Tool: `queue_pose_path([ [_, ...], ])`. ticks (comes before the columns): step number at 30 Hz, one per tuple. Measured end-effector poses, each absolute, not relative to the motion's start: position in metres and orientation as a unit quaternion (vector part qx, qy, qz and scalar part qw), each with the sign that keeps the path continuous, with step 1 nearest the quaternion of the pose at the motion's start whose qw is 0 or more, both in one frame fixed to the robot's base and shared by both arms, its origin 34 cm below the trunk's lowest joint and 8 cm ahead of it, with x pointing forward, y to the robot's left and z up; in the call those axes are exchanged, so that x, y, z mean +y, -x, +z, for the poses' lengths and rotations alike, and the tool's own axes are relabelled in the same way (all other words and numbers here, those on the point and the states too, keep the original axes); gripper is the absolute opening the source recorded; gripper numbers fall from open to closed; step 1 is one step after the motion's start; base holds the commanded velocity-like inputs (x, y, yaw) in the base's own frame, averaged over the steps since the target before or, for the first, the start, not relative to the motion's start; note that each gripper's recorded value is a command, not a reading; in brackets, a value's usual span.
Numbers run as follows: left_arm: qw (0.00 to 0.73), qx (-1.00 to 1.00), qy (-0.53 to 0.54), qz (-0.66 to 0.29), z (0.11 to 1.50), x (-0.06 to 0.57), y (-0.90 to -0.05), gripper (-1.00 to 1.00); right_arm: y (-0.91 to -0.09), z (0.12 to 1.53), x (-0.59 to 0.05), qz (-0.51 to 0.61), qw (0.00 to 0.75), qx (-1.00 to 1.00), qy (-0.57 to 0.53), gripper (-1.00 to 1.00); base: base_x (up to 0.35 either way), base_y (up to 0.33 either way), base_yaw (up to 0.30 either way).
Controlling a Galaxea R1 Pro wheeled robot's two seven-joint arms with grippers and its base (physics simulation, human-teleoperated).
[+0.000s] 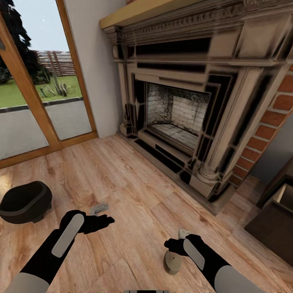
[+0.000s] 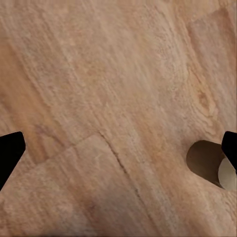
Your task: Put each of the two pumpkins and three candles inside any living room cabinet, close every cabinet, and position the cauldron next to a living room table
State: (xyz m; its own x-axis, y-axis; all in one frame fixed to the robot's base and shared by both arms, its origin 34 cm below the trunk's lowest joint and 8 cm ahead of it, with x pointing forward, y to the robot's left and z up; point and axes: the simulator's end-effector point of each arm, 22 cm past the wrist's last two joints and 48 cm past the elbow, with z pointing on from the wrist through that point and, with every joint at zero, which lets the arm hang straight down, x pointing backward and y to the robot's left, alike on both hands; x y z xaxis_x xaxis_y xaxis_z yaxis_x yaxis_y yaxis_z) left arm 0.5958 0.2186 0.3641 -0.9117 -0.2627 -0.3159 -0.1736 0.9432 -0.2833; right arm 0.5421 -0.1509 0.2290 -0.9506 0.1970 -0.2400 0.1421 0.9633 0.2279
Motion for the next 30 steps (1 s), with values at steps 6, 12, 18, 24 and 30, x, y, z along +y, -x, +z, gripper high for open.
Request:
queue_pose_path([
  [6, 0.166, 0.973, 0.116, -0.108, 0.350, 0.227, -0.592, 1.00, -0.536, 0.217, -0.151, 0.104, 0.120, 0.983, -0.088, 1.00, 0.000, 0.000, 0.000],
  [12, 0.150, 0.979, 0.123, -0.066, 0.334, 0.246, -0.585, 1.00, -0.535, 0.207, -0.153, 0.101, 0.123, 0.983, -0.095, 1.00, 0.000, 0.000, 0.000],
  [18, 0.147, 0.980, 0.124, -0.051, 0.327, 0.249, -0.583, 1.00, -0.538, 0.200, -0.162, 0.100, 0.125, 0.982, -0.101, 1.00, 0.000, 0.000, 0.000],
  [24, 0.144, 0.981, 0.123, -0.051, 0.321, 0.249, -0.584, 1.00, -0.528, 0.192, -0.220, 0.068, 0.082, 0.990, -0.090, 1.00, 0.000, 0.000, 0.000],
  [30, 0.132, 0.982, 0.123, -0.051, 0.308, 0.247, -0.579, 1.00, -0.493, 0.169, -0.246, 0.041, 0.024, 0.994, -0.094, 1.00, 0.000, 0.000, 0.000],
])
